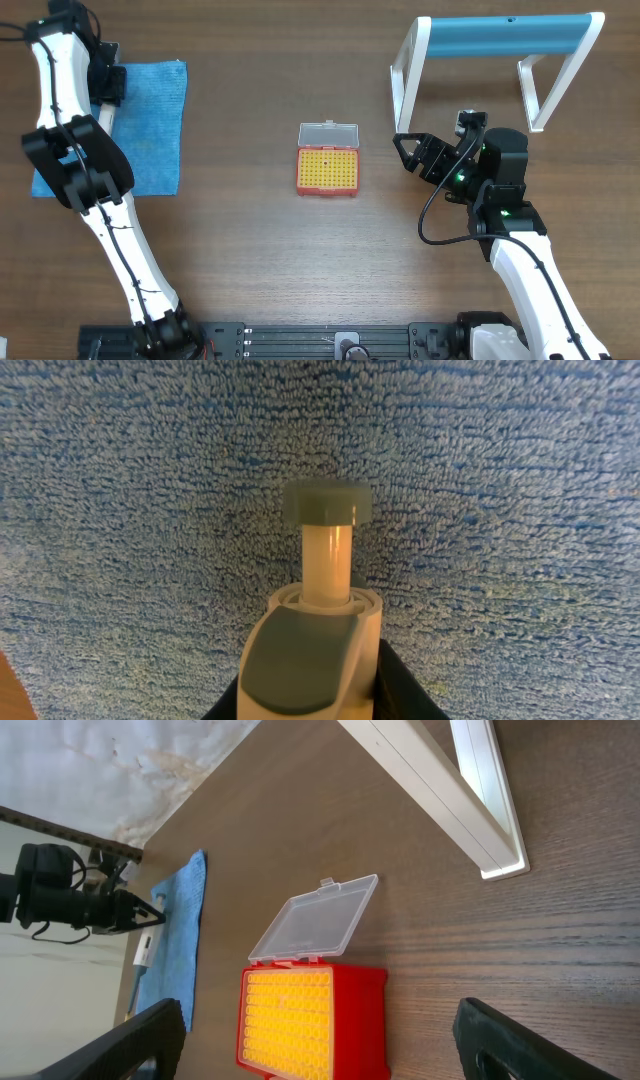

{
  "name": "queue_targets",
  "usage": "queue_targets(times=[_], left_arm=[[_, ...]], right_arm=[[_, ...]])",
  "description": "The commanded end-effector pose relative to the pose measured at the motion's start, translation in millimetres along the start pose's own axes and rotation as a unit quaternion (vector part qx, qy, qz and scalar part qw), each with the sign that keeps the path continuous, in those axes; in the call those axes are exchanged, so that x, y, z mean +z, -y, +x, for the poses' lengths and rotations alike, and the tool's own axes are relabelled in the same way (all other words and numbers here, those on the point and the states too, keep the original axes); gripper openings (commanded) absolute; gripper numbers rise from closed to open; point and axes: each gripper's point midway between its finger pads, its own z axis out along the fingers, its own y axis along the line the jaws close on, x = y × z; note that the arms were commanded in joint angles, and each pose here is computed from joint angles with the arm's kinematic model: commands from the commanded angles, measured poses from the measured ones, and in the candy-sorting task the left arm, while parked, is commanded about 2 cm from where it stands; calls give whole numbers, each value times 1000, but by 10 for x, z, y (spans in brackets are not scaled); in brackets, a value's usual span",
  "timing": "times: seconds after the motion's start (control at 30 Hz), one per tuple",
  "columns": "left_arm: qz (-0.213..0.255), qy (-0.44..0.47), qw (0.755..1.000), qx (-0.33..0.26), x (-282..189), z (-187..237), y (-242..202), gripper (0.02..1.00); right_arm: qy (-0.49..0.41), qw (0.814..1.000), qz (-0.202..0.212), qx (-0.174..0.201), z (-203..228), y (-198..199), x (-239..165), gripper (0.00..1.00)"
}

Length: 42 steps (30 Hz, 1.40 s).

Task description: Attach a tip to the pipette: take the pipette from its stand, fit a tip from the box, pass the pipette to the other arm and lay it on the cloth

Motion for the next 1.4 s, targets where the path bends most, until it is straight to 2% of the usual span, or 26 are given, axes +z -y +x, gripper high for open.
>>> queue_targets(times=[0.03, 0.5, 0.53, 0.6, 0.67, 0.77, 0.83, 0.9, 0.93, 0.97, 1.0, 1.13, 1.33, 1.4], left_arm=[[6, 5, 1000, 5, 31, -39, 1, 29], [2, 16, 1000, 3, 30, -92, -17, 42], [1, 18, 1000, 3, 32, -103, -20, 128], [1, 20, 1000, 3, 29, -112, -23, 178], [1, 20, 1000, 3, 29, -110, -23, 351], [1, 20, 1000, 3, 29, -109, -22, 373], [1, 19, 1000, 3, 30, -107, -21, 478], [2, 16, 1000, 3, 29, -90, -17, 514], [3, 11, 1000, 4, 30, -69, -10, 570], [6, 1, 1000, 5, 13, -15, 4, 783], [9, -7, 1000, 2, -20, 35, 15, 836], [-4, -16, 1000, 1, -303, 134, -48, 910], [-30, 76, 997, -16, -1326, 76, -195, 923], [-20, 94, 995, -18, -1668, 184, -158, 923]], right_arm=[[14, 1000, -2, -6, -85, -74, -26, 873], [14, 1000, -3, -6, -85, -75, -26, 873], [14, 1000, -2, -6, -84, -74, -26, 873], [14, 1000, -2, -6, -84, -74, -26, 871], [14, 1000, -2, -6, -84, -74, -26, 871], [14, 1000, -3, -6, -85, -75, -26, 873], [14, 1000, -2, -6, -84, -74, -26, 871], [14, 1000, -2, -6, -83, -73, -26, 871], [13, 1000, -3, -6, -83, -74, -26, 871], [14, 1000, -3, -6, -84, -75, -26, 875], [14, 1000, -3, -6, -83, -74, -26, 871], [18, 1000, -5, -9, -104, -92, -34, 871], [64, 996, -36, -45, -299, -323, -185, 871], [82, 994, -43, -64, -353, -404, -282, 871]])
